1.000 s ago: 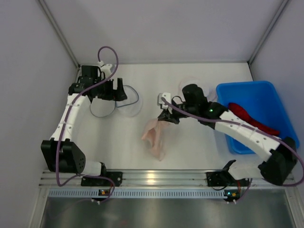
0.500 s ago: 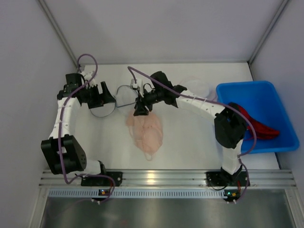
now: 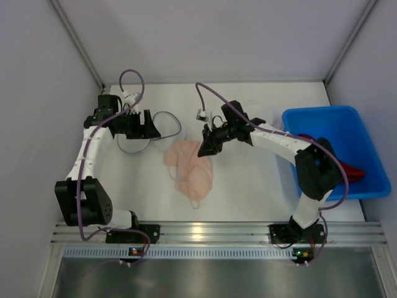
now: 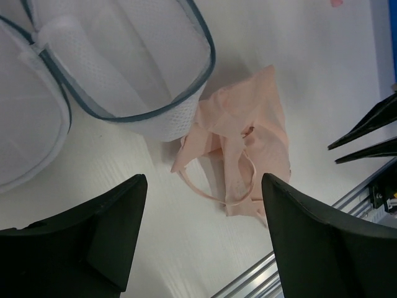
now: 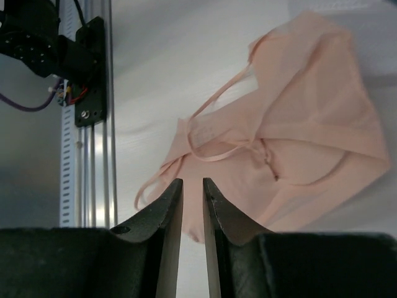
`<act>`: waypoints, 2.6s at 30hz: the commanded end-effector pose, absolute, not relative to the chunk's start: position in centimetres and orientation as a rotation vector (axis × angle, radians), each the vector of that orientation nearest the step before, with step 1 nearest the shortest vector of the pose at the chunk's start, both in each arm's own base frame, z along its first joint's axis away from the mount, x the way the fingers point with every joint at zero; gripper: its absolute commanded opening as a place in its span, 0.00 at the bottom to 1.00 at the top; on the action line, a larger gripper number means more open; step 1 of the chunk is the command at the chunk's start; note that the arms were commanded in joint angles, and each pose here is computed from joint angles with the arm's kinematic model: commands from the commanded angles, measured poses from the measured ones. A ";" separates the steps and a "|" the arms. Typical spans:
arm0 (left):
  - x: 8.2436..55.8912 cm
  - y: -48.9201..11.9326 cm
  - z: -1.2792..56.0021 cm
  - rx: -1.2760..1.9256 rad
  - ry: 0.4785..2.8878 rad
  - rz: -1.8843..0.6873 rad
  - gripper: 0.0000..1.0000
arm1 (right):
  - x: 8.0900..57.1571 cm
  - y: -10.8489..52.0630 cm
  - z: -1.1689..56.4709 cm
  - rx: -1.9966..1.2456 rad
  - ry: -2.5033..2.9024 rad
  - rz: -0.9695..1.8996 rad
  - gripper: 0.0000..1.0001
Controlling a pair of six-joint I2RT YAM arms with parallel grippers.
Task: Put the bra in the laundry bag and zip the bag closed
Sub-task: Adjust the bra at the center of the board.
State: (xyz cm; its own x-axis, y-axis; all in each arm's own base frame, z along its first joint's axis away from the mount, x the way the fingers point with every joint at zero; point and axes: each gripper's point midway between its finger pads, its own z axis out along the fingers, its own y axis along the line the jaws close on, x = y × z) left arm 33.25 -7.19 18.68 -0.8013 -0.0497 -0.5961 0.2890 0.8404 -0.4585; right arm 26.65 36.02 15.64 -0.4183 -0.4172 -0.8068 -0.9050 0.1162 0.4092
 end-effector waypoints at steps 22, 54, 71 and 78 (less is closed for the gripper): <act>31.2 -9.2 20.0 0.583 2.207 -0.704 0.74 | 21.8 35.3 10.8 -1.147 2.139 1.272 0.08; 19.5 -20.5 12.5 1.968 1.491 -0.499 0.71 | 21.7 35.3 8.4 -0.931 2.351 1.365 0.15; 18.7 -23.4 5.1 2.431 1.198 -0.525 0.60 | 20.8 33.7 -0.4 -0.950 2.614 1.266 0.15; 16.6 -23.1 3.8 2.500 1.156 -0.553 0.53 | 20.9 33.8 -0.9 -0.938 2.645 1.263 0.15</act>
